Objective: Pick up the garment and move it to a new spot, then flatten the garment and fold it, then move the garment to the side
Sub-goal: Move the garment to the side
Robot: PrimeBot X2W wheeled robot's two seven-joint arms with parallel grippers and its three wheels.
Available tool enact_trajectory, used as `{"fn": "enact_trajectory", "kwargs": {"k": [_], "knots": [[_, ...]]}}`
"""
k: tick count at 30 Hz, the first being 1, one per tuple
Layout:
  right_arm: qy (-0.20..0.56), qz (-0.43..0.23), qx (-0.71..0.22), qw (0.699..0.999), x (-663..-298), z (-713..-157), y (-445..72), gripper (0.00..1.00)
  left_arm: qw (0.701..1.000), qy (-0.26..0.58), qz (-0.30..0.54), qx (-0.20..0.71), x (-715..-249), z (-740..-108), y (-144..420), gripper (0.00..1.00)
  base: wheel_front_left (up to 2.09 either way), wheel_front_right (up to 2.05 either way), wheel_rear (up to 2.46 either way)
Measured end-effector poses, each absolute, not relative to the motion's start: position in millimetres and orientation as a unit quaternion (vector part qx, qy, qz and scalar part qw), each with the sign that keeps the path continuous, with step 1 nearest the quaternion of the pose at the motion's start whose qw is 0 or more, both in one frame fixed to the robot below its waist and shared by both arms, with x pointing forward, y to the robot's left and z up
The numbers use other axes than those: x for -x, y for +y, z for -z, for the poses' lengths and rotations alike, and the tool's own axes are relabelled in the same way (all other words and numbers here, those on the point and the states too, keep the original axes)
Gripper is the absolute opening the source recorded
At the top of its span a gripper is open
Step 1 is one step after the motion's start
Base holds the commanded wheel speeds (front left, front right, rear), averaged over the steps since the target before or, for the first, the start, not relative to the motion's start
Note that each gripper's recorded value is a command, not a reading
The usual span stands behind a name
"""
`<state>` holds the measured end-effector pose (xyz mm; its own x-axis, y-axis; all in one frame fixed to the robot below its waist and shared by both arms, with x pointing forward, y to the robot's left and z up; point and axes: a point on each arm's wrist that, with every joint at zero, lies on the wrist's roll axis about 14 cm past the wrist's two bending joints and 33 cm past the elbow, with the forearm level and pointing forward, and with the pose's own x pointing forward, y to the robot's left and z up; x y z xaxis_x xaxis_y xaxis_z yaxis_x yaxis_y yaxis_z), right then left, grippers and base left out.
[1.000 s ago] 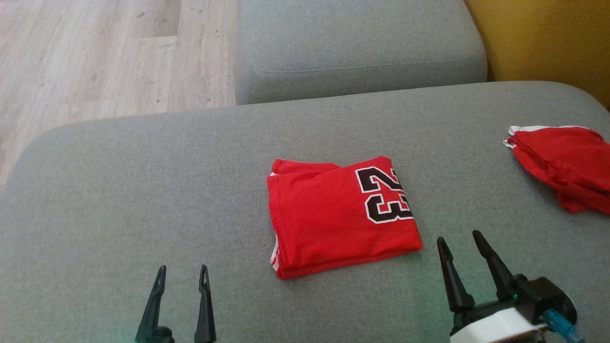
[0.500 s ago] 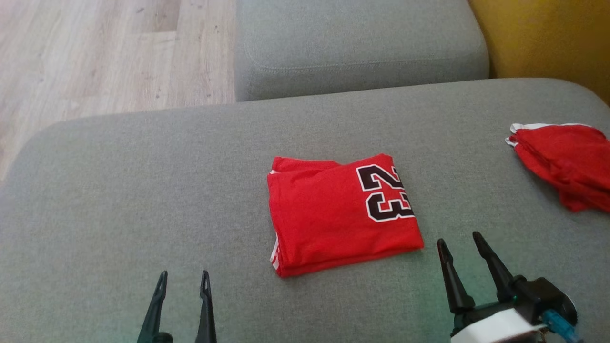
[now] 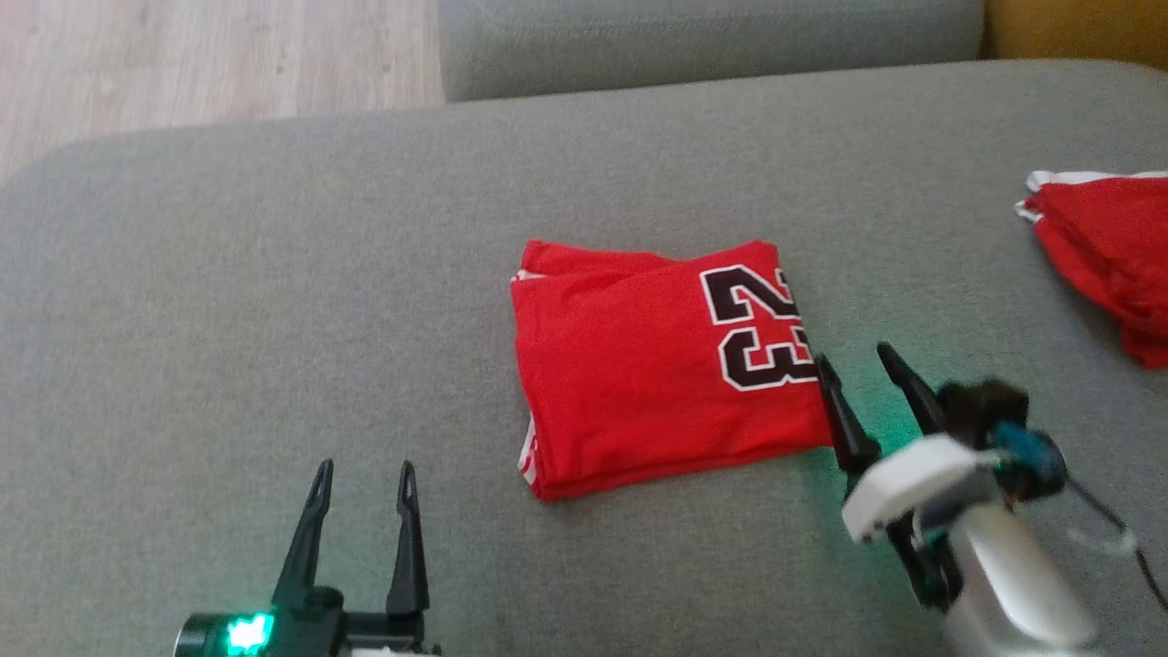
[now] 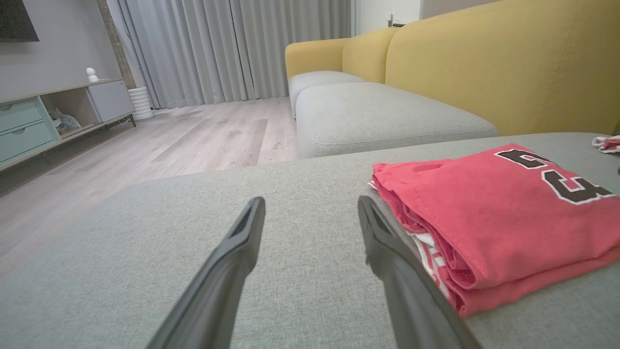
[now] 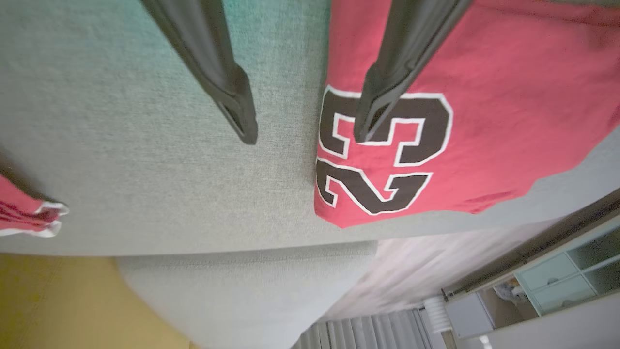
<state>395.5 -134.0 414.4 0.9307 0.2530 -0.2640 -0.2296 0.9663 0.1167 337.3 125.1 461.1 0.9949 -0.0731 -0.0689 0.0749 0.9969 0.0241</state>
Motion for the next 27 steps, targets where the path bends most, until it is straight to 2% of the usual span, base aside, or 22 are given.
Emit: {"fn": "enact_trajectory", "kwargs": {"k": [6,7,8,9,17,27], "knots": [[0.233,-0.144,-0.063,0.96,-417,-386,-116,1.0,0.998,0.045,0.037,-0.008,-344,-454,122,1.0,0.0,0.0,0.0],[0.255,-0.15,-0.067,0.953,-415,-378,-111,0.82,0.998,0.046,0.035,-0.008,-344,-453,123,1.0,0.0,0.0,0.0],[0.275,-0.155,-0.07,0.946,-412,-371,-107,0.14,0.998,0.048,0.032,-0.008,-345,-453,123,1.0,0.0,0.0,0.0],[0.282,-0.161,-0.068,0.943,-412,-369,-105,0.0,0.998,0.049,0.03,-0.007,-345,-452,124,1.0,0.0,0.0,0.0],[0.269,-0.157,-0.032,0.95,-431,-372,-128,0.0,0.998,0.048,0.037,0.002,-363,-450,115,1.0,0.0,0.0,0.0],[0.242,-0.066,0.096,0.963,-469,-407,-259,0.0,0.995,0.029,0.091,0.015,-415,-446,76,1.0,0.0,0.0,0.0]]}}
